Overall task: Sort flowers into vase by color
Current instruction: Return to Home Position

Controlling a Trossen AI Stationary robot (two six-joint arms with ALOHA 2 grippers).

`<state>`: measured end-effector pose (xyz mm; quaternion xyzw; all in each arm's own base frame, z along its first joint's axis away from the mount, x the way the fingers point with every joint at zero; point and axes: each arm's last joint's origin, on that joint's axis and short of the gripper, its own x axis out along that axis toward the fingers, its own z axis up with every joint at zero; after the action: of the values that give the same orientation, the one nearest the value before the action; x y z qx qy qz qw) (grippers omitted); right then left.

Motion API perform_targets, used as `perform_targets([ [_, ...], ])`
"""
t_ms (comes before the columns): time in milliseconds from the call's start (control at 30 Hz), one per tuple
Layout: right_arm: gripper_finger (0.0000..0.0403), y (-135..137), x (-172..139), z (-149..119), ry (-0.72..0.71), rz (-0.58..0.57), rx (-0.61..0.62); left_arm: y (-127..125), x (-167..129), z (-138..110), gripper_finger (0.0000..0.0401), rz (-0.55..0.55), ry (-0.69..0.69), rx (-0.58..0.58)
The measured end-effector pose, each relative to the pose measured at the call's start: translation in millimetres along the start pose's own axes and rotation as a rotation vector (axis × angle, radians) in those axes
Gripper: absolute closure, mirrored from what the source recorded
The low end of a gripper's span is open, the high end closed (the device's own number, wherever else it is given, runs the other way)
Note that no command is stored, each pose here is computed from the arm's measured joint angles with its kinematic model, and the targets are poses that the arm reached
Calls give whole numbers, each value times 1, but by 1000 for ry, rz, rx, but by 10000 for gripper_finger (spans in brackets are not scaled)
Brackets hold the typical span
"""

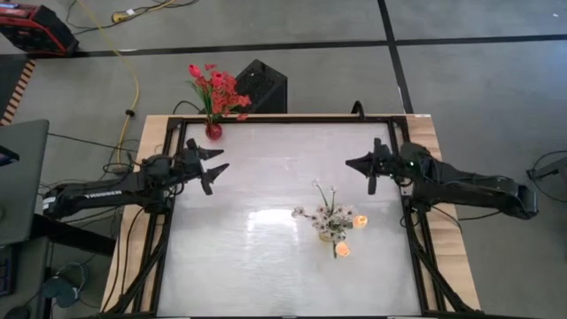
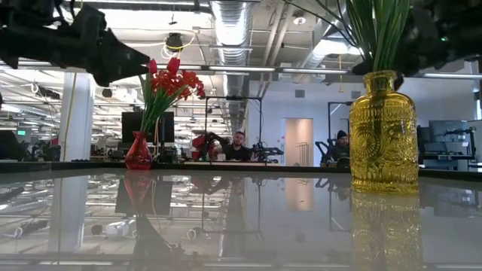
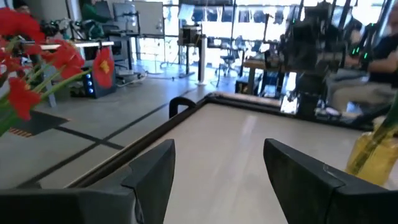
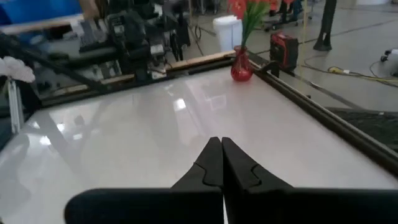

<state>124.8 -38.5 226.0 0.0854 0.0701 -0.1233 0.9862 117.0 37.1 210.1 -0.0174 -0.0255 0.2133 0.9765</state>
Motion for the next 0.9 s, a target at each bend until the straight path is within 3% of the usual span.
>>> perform_targets([
  [333,387,11,-17,-44,-59,-18,21,3,-15,-17,168,-21,-44,-91],
  [567,387,12,-17,-69,-65,48,24,4,-20,-33,168,-31,-37,-135],
  [700,383,13,-17,-70,-77,109,23,3,-21,-33,168,-78,-32,-125],
  [900,377,13,-16,-74,-39,110,-41,2,-21,-39,168,-84,25,-101],
])
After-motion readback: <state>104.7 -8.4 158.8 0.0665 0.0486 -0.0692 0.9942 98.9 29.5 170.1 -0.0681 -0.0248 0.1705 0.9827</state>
